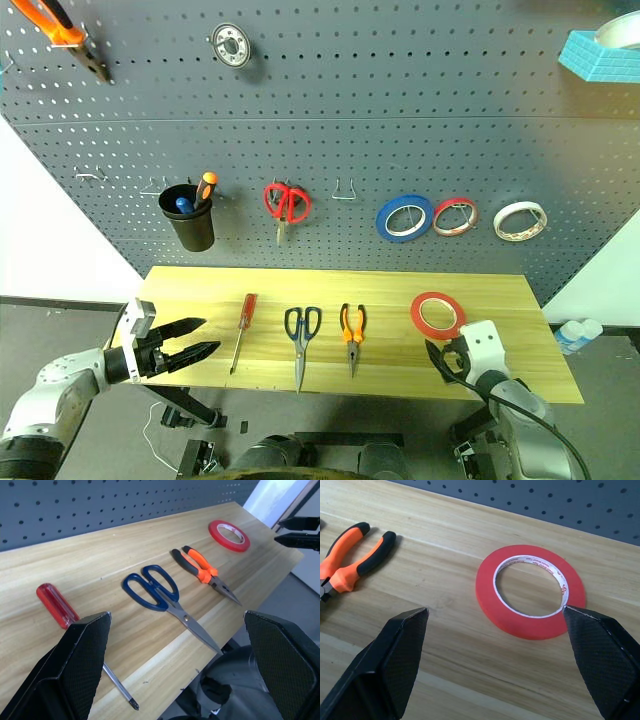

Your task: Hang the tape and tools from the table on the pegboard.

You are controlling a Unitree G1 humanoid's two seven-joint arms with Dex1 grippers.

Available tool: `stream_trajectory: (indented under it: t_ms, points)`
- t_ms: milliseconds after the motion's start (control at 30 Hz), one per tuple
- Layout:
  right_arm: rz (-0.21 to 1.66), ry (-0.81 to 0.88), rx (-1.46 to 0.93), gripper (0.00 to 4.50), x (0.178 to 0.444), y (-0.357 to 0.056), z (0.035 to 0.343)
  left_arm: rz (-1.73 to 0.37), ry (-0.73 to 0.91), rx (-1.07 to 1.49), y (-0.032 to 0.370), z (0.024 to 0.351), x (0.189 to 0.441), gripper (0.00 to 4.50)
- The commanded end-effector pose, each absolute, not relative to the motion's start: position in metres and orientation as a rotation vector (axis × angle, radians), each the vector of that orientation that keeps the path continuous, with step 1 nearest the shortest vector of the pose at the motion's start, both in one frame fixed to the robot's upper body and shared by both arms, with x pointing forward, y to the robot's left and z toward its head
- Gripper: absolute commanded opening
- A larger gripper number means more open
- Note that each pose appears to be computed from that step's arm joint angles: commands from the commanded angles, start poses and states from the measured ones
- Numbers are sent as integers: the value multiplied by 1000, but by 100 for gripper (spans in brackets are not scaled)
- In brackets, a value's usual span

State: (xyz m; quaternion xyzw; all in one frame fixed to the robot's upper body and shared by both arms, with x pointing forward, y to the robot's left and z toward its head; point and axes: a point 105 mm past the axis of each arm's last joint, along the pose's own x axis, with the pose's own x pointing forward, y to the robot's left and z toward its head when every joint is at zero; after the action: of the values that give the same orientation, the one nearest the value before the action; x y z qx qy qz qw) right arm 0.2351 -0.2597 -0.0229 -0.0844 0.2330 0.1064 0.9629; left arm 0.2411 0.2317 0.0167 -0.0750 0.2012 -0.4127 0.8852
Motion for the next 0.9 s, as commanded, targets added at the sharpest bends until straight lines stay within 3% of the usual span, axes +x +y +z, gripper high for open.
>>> stream_trajectory:
  t_ms: [33, 267, 600, 767, 900]
  points:
    - [220, 439, -181, 450, 240, -258, -15, -873, 377, -130, 231, 24, 249, 444]
    - [213, 440, -177, 450, 240, -256, -16, -863, 390, -132, 240, 14, 251, 444]
    - [206, 408, -158, 450, 269, -244, -8, -858, 368, -154, 237, 9, 252, 444]
    - [216, 424, -176, 450, 281, -239, -10, -873, 313, -155, 225, 30, 256, 444]
    - [222, 438, -189, 450, 290, -236, -13, -907, 227, -159, 208, 65, 260, 444]
